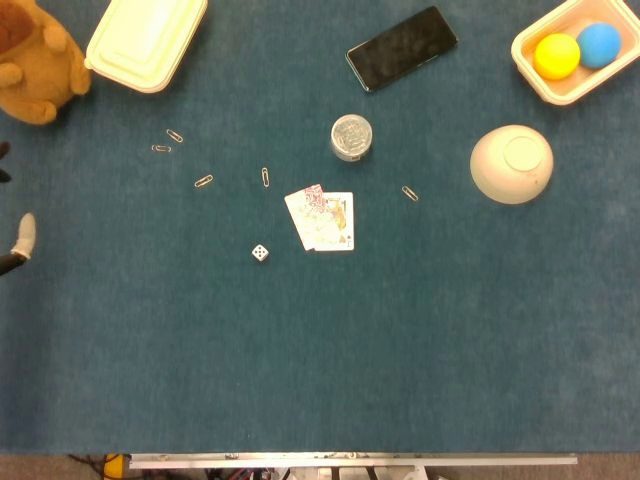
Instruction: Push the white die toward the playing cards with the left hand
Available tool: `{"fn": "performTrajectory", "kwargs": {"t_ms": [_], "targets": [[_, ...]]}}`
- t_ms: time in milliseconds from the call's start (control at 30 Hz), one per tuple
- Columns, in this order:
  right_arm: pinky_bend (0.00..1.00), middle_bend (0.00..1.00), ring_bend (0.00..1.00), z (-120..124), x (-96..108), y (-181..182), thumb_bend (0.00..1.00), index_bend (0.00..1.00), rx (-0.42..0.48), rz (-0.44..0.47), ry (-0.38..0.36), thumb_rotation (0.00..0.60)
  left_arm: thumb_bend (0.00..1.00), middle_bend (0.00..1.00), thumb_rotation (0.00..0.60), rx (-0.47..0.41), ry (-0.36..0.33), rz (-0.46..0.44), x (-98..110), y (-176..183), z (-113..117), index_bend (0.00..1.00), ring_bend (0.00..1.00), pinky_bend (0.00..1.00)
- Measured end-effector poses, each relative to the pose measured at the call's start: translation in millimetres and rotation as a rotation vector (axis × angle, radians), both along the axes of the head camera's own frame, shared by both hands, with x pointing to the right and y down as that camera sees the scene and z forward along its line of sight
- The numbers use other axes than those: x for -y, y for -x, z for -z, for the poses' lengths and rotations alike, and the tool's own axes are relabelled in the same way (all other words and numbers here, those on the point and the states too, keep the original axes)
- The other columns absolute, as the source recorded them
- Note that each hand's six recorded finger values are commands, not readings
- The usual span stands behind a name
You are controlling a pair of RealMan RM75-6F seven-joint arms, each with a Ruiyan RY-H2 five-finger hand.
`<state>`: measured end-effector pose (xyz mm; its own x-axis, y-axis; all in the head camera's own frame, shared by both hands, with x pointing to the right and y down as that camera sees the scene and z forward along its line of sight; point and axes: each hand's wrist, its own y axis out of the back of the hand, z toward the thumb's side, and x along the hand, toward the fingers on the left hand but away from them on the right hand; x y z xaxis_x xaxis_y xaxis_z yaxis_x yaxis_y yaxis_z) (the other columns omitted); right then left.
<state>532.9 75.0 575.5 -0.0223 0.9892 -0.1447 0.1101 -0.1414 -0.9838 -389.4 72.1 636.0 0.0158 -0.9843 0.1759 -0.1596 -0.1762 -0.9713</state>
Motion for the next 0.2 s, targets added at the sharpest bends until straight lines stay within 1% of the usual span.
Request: {"fn": "performTrajectory", "kwargs": {"t_ms": [200], "targets": [[0.25, 0.29, 0.16, -1.0, 0.0, 2.8, 0.08, 0.30, 0.004, 0.005, 0.004, 0.600, 0.41, 0.34, 0.525, -0.010, -0.004, -0.002, -2.7, 0.7, 2.3, 0.11, 0.24, 0.20]]}}
